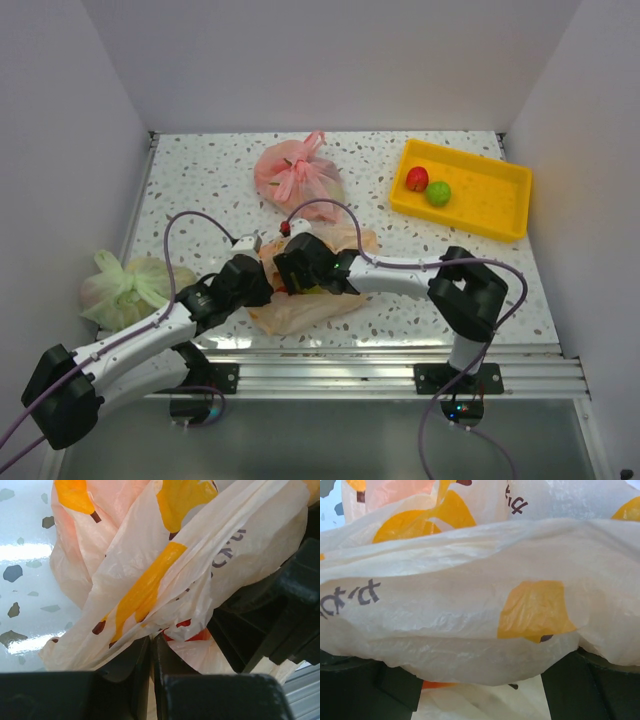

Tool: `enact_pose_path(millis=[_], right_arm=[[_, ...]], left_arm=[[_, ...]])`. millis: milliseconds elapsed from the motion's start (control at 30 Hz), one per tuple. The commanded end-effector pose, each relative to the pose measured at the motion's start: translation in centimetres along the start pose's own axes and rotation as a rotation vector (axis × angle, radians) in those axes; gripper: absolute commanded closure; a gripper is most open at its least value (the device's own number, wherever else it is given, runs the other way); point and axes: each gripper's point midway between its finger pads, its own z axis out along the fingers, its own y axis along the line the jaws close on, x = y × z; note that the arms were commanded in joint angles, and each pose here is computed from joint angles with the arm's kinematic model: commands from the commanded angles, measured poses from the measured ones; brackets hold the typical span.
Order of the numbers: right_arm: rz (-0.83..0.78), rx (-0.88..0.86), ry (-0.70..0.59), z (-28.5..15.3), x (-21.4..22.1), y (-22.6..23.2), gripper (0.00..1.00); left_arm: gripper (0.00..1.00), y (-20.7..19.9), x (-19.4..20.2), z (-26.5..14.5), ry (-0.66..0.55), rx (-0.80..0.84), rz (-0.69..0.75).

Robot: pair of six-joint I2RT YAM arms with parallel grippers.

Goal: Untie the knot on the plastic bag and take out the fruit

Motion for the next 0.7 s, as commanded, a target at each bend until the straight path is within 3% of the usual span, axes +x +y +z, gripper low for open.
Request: enact_pose_path(millis=[0, 233, 333, 667], right_arm=[[0.038, 0.001, -0.082, 0.3, -3.1, 0.6, 0.19], [0.022, -0.051, -0.092, -2.2, -4.0, 1.0, 0.75], [-0.015, -0.083, -0.109, -4.3, -4.5, 0.9, 0.88], [-0.127, -0.217, -0.273, -12.4, -9.7, 1.7, 0.92]], left_arm=[[0.89, -0.5, -0.4, 0.0, -0.023, 0.022, 0.013], [0.89, -0.3, -1.2, -0.1, -0.048, 0.003, 0.008], [0.91, -0.4, -1.9, -0.2, -0.068, -0.009, 0.007], [0.97, -1.1, -6.2, 0.0, -0.149, -0.084, 0.050]])
